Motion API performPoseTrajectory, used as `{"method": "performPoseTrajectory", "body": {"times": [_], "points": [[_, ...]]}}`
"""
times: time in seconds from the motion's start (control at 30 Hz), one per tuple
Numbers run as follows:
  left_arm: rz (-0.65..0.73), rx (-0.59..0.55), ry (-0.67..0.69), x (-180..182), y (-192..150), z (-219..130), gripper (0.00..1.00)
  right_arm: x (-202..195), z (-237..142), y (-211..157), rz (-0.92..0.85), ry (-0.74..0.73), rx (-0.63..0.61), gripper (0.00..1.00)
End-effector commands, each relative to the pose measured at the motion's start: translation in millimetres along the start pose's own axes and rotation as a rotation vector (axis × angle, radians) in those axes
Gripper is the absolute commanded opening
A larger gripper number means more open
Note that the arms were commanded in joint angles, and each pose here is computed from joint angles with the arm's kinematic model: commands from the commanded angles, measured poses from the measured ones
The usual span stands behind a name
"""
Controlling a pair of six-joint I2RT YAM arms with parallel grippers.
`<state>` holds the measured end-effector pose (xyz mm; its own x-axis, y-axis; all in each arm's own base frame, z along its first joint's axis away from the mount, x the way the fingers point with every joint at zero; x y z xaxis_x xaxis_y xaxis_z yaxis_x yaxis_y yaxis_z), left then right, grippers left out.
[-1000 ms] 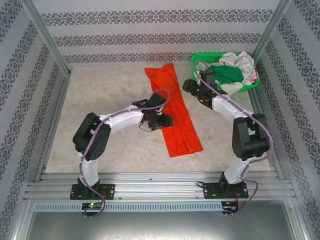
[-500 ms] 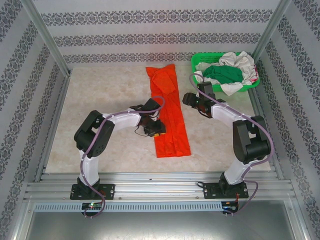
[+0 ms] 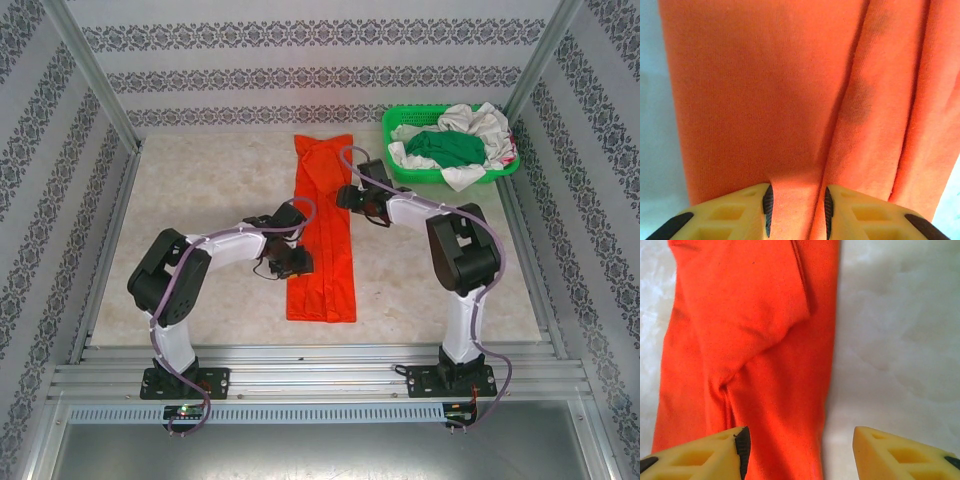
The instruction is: Fold and stack the t-shirts
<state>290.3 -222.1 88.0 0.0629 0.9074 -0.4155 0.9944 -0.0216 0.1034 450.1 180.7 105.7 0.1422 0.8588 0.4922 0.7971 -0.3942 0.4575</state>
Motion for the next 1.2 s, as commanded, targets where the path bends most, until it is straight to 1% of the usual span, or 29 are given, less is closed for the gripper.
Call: {"method": "performPoseTrajectory", "body": {"times": [0.0, 0.23, 0.43, 0.53, 0.63, 0.73, 0.87, 0.97, 1.03, 1.1, 1.17], "points": [[-0.028, -0.004, 0.031, 9, -2, -4, 0.34, 6, 20, 0, 0.034, 0.017, 0.033, 0.54], [-0.074, -0.032, 0.022, 21, 5, -9, 0.34, 18, 52, 2, 0.032, 0.050, 0.091, 0.42], [-0.091, -0.052, 0.020, 28, 13, -15, 0.35, 27, 67, 10, 0.037, 0.085, 0.120, 0.39], [-0.081, -0.068, 0.012, 25, 17, -20, 0.39, 33, 63, 16, 0.012, 0.082, 0.114, 0.40], [-0.069, -0.099, -0.002, 20, 21, -28, 0.42, 37, 46, 24, -0.025, 0.078, 0.078, 0.46], [-0.060, -0.141, -0.016, 14, 24, -44, 0.45, 40, 17, 29, -0.081, 0.075, 0.025, 0.54], [-0.063, -0.213, -0.033, 12, 29, -69, 0.53, 41, -25, 21, -0.194, 0.107, -0.036, 0.65], [-0.088, -0.263, -0.030, 20, 34, -85, 0.60, 41, -57, 4, -0.318, 0.131, -0.061, 0.70], [-0.116, -0.284, -0.010, 31, 35, -92, 0.65, 43, -77, -10, -0.406, 0.135, -0.072, 0.72], [-0.153, -0.301, 0.000, 44, 34, -99, 0.70, 48, -95, -29, -0.527, 0.123, -0.079, 0.72], [-0.189, -0.318, 0.010, 57, 32, -104, 0.72, 53, -111, -51, -0.661, 0.120, -0.086, 0.73]]}}
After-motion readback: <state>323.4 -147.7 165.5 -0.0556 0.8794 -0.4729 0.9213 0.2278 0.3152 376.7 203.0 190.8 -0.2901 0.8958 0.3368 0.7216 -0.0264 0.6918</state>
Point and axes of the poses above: each hand's point on the last joint's axis, 136 mm out from that joint toward the fingers, its own z axis out along the fingers, its own x axis along the line the jaws close on, y = z × x, the point moved 7 cm from there along -z, back along the fingers, and after that the axes turned 9 degrees about z, right-handed, at the moved point
